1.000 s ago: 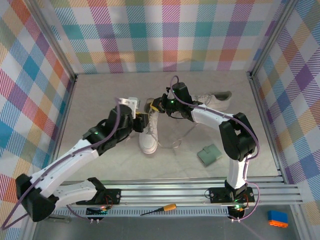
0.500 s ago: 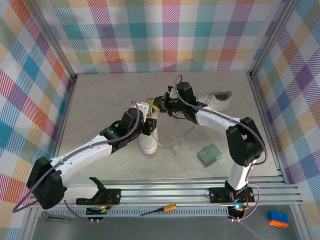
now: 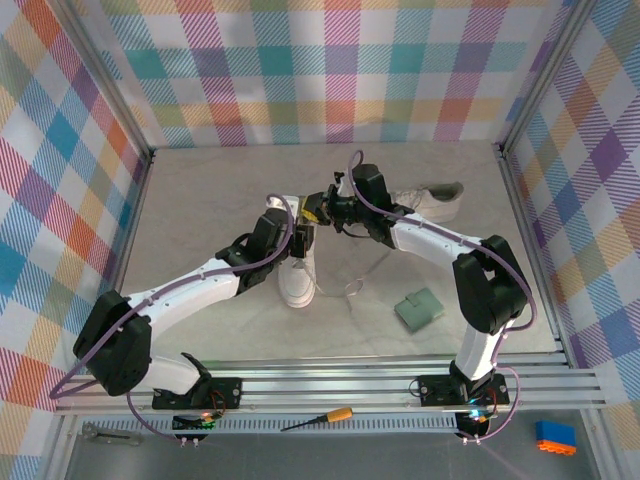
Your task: Tie the shoes
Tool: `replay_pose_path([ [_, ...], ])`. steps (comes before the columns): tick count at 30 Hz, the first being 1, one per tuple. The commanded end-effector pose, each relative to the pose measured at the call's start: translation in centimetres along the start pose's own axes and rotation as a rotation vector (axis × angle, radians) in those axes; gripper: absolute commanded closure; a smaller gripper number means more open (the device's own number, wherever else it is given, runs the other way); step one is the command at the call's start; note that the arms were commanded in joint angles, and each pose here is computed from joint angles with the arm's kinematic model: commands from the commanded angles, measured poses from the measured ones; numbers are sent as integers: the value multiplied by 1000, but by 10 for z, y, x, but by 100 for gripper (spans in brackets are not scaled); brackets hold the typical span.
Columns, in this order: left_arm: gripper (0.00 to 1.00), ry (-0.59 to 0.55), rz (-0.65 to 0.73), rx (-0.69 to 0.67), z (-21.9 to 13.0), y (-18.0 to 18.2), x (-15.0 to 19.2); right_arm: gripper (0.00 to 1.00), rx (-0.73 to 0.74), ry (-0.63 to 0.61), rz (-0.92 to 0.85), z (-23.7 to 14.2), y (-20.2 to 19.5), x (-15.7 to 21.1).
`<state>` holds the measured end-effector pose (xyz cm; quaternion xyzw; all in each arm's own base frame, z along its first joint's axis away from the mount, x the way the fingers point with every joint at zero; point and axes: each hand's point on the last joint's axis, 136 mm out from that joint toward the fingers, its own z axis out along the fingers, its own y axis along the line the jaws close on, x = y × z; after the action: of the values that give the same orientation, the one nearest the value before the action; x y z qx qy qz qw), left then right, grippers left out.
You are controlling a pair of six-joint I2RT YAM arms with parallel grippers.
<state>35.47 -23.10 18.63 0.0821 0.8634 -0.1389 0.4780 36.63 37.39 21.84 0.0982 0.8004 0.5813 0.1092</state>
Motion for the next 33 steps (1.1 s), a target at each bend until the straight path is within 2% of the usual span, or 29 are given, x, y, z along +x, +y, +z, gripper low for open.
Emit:
replay_pose_path([
  [1, 53, -89, -63, -13, 4, 4, -29, 96, -24, 22, -9, -1, 12, 7],
  [3, 54, -84, -75, 1, 8, 3, -30, 95, -24, 22, -14, 0, 14, 7],
  [5, 60, -81, -80, 4, 11, 3, -30, 95, -20, 27, -14, 1, 13, 8],
  [14, 98, -80, -95, -28, 11, 13, -27, 95, -9, 23, -16, 1, 9, 10],
  [18, 100, -74, -99, -27, 7, 18, -25, 92, 25, 5, -50, -3, 5, 8],
  [20, 100, -72, -100, -21, 5, 20, -23, 79, 60, -18, -96, -9, 2, 7],
  [22, 100, -70, -102, -14, 3, 21, -22, 64, 126, -62, -153, -20, -6, 4],
  [24, 100, -66, -103, -7, 1, 23, -20, 55, 227, -126, -223, -38, -22, 2],
  [29, 100, -46, -92, 25, -1, 21, -16, 51, 551, -255, -333, -100, -90, 9],
  [33, 100, -27, -80, 54, 0, 17, -16, 53, 792, -206, -404, -134, -144, 38],
])
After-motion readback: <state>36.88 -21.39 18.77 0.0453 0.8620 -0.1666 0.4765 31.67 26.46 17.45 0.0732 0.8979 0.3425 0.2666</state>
